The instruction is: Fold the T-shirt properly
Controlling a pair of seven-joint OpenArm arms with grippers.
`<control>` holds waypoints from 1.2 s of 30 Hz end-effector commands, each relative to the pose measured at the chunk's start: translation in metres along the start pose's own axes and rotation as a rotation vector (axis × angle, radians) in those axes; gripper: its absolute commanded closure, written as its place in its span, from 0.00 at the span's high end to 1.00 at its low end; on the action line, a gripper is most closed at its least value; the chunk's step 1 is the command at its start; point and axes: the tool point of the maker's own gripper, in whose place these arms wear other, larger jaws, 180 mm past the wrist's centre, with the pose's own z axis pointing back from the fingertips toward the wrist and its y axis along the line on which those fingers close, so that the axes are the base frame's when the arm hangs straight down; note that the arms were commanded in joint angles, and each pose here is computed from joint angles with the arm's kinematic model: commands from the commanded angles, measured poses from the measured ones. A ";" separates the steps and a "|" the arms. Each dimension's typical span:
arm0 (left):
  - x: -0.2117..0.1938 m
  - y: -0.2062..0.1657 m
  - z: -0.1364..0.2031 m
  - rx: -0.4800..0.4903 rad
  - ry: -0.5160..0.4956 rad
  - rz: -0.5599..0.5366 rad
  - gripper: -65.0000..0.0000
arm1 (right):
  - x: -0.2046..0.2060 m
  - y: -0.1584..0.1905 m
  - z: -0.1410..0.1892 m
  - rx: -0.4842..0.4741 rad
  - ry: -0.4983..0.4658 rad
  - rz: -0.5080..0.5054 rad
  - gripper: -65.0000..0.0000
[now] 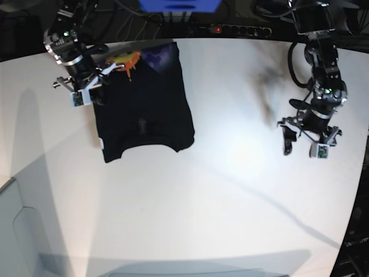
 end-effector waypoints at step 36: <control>-0.106 -0.012 0.104 0.044 0.213 0.031 0.68 | -0.036 -0.036 0.034 -0.107 -0.017 -0.067 0.00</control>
